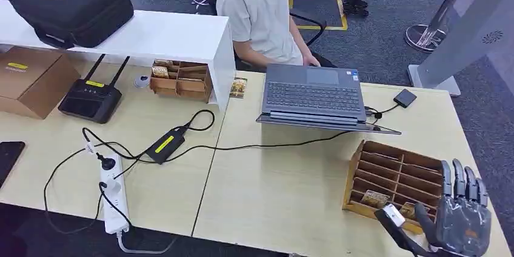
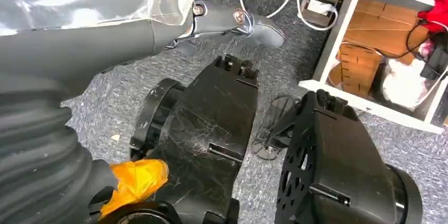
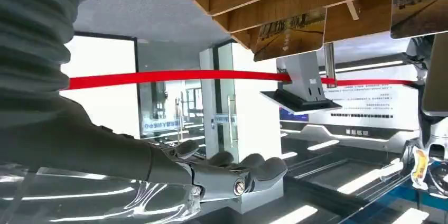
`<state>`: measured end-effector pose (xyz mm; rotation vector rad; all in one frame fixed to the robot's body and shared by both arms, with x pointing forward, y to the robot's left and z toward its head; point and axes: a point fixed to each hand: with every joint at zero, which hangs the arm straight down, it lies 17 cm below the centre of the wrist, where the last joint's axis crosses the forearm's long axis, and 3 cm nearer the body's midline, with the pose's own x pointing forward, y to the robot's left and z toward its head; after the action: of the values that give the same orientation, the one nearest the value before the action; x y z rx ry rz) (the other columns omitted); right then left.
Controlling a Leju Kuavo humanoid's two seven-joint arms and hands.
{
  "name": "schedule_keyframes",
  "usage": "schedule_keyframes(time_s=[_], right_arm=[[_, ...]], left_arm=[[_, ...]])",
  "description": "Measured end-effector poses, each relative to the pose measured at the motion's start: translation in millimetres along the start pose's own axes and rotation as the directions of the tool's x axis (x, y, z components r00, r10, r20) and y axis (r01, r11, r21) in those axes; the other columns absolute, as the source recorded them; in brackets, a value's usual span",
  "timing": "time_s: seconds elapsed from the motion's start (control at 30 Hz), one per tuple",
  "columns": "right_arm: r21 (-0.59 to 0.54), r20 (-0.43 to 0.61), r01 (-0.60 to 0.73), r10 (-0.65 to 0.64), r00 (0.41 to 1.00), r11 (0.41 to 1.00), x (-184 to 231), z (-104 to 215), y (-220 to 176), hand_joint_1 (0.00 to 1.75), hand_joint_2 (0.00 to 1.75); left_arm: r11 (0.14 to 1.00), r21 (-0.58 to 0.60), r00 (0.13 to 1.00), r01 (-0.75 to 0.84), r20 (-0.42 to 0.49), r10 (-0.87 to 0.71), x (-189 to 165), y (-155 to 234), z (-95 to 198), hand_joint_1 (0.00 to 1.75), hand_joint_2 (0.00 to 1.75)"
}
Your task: Pass the card to the sensor for recognition and then transmit it.
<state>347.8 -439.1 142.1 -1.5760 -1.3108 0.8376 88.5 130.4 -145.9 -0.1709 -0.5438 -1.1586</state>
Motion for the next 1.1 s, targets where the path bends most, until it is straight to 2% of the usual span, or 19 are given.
schedule_keyframes(time_s=[0.37,0.67,1.1], right_arm=[[-0.011,0.017,-0.003,0.004,1.000,1.000,7,-2,-1,0.00,1.75],[-0.067,0.038,0.015,-0.013,0.999,0.998,29,-28,-4,0.00,1.75],[-0.043,0.050,0.003,-0.001,0.999,0.999,33,-40,4,0.00,1.75]], left_arm=[[1.000,-0.004,1.000,0.030,-0.002,-0.030,0,1,-3,0.00,1.75],[0.997,-0.013,0.997,0.071,0.004,-0.071,0,3,-5,0.00,1.75],[0.996,-0.016,0.996,0.091,0.010,-0.091,1,4,-5,0.00,1.75]])
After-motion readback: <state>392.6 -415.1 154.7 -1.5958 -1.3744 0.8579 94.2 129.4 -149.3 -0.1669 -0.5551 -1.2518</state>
